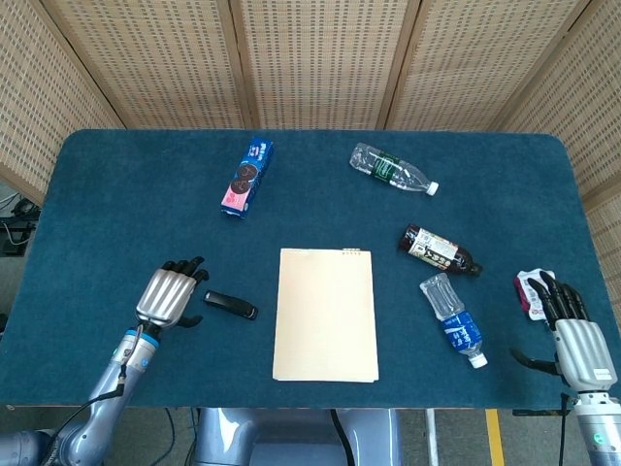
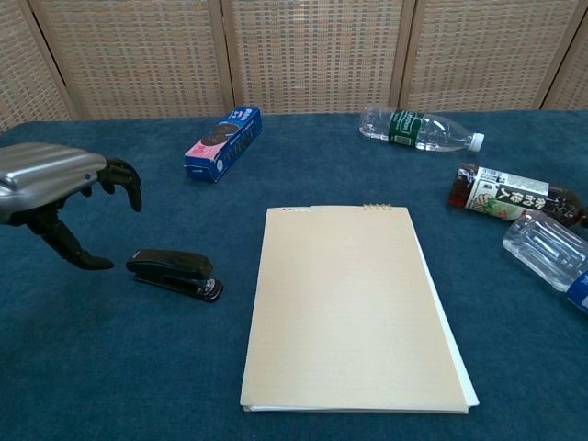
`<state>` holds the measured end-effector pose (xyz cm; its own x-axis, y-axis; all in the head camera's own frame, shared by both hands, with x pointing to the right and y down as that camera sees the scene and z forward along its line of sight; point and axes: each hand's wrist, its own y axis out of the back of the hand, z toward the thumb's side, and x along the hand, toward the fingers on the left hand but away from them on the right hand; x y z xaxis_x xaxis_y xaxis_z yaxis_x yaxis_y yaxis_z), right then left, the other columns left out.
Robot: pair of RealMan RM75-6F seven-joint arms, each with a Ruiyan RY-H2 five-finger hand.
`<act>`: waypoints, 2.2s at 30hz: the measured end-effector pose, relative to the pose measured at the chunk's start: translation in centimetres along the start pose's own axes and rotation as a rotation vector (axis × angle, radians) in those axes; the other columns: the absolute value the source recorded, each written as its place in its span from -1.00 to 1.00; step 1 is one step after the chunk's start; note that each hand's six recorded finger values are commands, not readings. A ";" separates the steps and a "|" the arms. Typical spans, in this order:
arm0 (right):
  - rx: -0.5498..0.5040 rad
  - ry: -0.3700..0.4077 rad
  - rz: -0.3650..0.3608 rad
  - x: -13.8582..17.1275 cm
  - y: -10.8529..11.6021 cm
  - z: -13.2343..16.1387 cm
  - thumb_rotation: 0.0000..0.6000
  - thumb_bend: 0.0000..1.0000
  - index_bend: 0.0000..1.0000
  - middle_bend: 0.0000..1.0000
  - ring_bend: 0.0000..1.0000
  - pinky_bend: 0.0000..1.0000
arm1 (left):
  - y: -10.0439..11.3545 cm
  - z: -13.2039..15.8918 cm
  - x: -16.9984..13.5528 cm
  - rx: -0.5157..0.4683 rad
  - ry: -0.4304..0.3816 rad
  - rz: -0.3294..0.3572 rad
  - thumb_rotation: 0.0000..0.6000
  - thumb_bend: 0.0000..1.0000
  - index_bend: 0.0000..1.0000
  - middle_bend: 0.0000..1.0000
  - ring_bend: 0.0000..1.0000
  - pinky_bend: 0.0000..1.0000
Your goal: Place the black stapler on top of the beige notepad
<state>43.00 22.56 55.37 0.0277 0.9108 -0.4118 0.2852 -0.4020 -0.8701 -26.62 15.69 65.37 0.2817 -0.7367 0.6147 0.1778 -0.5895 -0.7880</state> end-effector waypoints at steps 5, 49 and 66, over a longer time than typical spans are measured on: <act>-0.007 0.000 0.000 0.1 0.1 -0.1 1.00 -0.70 -0.91 -1.00 -1.00 -1.00 | -0.7 2.0 0.9 0.035 -0.022 -0.022 1.00 -0.50 -0.30 -0.62 -0.52 -0.44; -0.065 0.002 -0.022 0.3 1.2 -0.5 1.00 -0.70 -0.90 -1.00 -1.00 -1.00 | -0.6 8.6 3.5 0.153 -0.166 0.142 1.00 0.23 0.57 0.14 0.12 0.09; -0.104 -0.023 -0.029 0.1 1.8 -1.5 1.00 -0.70 -0.90 -1.00 -1.00 -1.00 | 0.9 17.3 4.6 0.196 -0.457 0.212 1.00 0.19 0.57 0.14 0.12 0.08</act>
<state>44.91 22.08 54.17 -0.0039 0.9190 -0.3943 0.3838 -0.3628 -0.8492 -8.87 17.51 66.85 0.7038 -0.5881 0.3985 0.2328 -0.3391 -0.9115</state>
